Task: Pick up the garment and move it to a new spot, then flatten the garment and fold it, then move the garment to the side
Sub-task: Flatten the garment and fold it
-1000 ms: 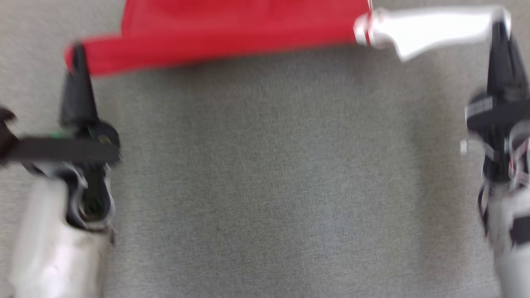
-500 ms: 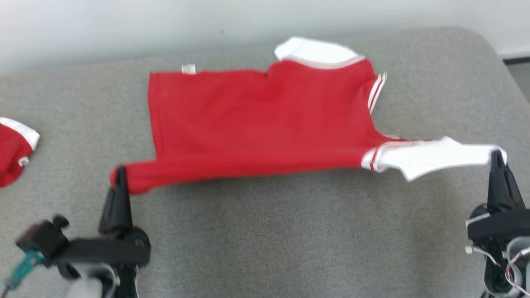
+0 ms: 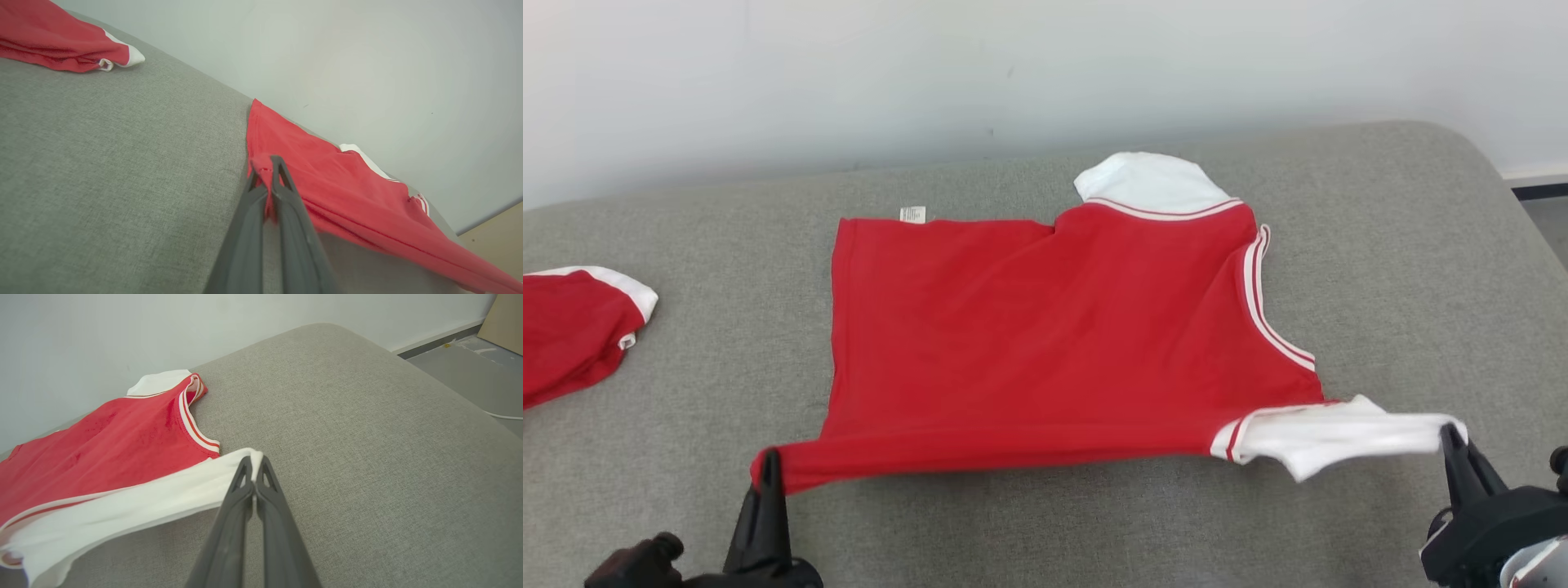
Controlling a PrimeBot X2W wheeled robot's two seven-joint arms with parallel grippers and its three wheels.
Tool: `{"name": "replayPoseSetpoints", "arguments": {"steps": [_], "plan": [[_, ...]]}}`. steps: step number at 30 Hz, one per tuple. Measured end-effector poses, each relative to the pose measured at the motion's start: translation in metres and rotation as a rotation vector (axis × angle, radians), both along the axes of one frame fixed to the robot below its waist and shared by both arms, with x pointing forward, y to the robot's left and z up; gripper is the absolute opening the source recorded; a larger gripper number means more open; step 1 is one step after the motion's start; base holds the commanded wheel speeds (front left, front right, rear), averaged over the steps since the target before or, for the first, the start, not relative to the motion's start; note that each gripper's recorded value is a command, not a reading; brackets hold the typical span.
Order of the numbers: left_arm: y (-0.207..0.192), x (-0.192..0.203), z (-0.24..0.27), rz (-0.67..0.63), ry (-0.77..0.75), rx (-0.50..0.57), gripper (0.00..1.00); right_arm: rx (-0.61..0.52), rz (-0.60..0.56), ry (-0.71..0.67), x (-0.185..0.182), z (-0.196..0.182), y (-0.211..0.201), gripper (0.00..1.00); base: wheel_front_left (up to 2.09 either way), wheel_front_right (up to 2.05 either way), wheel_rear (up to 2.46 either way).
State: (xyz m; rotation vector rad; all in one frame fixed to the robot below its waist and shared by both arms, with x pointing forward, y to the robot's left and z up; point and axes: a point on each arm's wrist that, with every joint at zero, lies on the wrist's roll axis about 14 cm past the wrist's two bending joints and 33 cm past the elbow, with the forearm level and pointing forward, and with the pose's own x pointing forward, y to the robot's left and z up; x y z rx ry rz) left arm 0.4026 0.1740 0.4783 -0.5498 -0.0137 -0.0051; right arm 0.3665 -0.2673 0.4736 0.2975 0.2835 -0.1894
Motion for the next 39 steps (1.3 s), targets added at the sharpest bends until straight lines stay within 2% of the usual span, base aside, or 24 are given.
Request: {"name": "replayPoseSetpoints", "arguments": {"steps": [7, 11, 23, 27, 29, 39], "plan": [[-0.005, -0.024, -0.018, -0.022, 0.06, 0.069, 0.0, -0.073, 0.032, 0.106, -0.024, -0.008, 0.002, 0.0, 0.0, 0.0, 0.0], [-0.011, -0.033, -0.028, -0.045, 0.092, 0.104, 0.0, -0.119, 0.061, 0.217, -0.041, -0.023, 0.005, 0.0, 0.0, 0.0, 0.0], [-0.015, -0.054, -0.061, -0.095, 0.2, 0.199, 0.0, -0.129, 0.164, 0.448, -0.066, -0.055, 0.028, 0.0, 0.0, 0.0, 0.0], [-0.013, -0.055, -0.063, -0.086, 0.209, 0.192, 0.0, -0.13, 0.19, 0.467, -0.065, -0.054, 0.035, 0.0, 0.0, 0.0, 0.0], [-0.014, -0.051, -0.061, -0.087, 0.2, 0.187, 0.0, -0.138, 0.192, 0.433, -0.057, -0.046, 0.036, 0.0, 0.0, 0.0, 0.0], [-0.028, -0.014, -0.032, -0.117, 0.102, 0.158, 0.0, -0.212, 0.238, 0.246, 0.009, 0.0, 0.044, 0.0, 0.0, 0.0, 0.0]]}}
